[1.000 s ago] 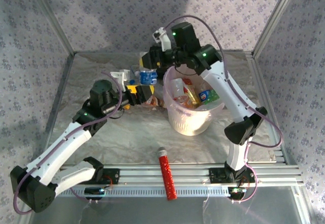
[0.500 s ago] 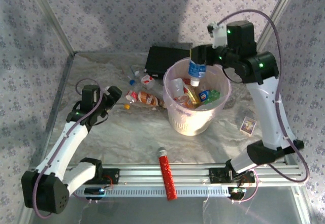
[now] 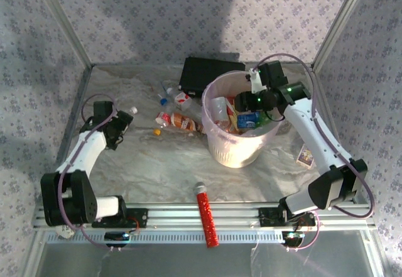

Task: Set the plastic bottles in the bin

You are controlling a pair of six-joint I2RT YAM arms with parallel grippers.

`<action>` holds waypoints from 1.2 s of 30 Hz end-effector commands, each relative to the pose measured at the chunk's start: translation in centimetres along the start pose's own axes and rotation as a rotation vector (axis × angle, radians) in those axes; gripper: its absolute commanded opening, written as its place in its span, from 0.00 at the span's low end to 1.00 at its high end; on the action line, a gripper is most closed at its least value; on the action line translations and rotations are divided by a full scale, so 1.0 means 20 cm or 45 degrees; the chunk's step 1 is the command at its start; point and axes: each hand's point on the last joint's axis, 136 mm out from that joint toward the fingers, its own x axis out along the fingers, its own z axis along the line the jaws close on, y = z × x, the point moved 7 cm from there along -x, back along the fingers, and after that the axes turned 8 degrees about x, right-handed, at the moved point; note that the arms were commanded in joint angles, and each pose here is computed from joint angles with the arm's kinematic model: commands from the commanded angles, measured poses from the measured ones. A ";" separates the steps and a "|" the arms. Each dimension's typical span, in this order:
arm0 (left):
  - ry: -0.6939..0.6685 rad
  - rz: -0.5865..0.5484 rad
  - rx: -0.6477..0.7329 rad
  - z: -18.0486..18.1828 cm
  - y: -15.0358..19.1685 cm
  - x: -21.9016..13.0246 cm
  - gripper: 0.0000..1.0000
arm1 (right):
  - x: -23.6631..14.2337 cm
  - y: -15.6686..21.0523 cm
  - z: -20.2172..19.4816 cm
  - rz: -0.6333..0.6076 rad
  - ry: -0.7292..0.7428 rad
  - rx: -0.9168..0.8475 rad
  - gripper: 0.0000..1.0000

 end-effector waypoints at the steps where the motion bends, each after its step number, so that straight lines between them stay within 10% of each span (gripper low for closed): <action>1: 0.049 -0.050 -0.083 -0.07 -0.10 0.02 0.98 | -0.11 -0.01 0.05 -0.112 -0.072 -0.002 0.66; 5: -0.003 -0.063 -0.168 -0.09 -0.17 0.10 0.98 | -0.24 -0.01 0.08 -0.158 -0.103 -0.025 0.80; 21: -0.177 -0.085 -0.480 -0.28 -0.31 0.47 0.95 | -0.36 0.11 0.10 -0.162 -0.179 -0.020 0.81; 36: -0.330 -0.096 -0.573 -0.23 -0.26 0.57 0.56 | -0.45 0.12 0.08 -0.249 -0.205 -0.031 0.80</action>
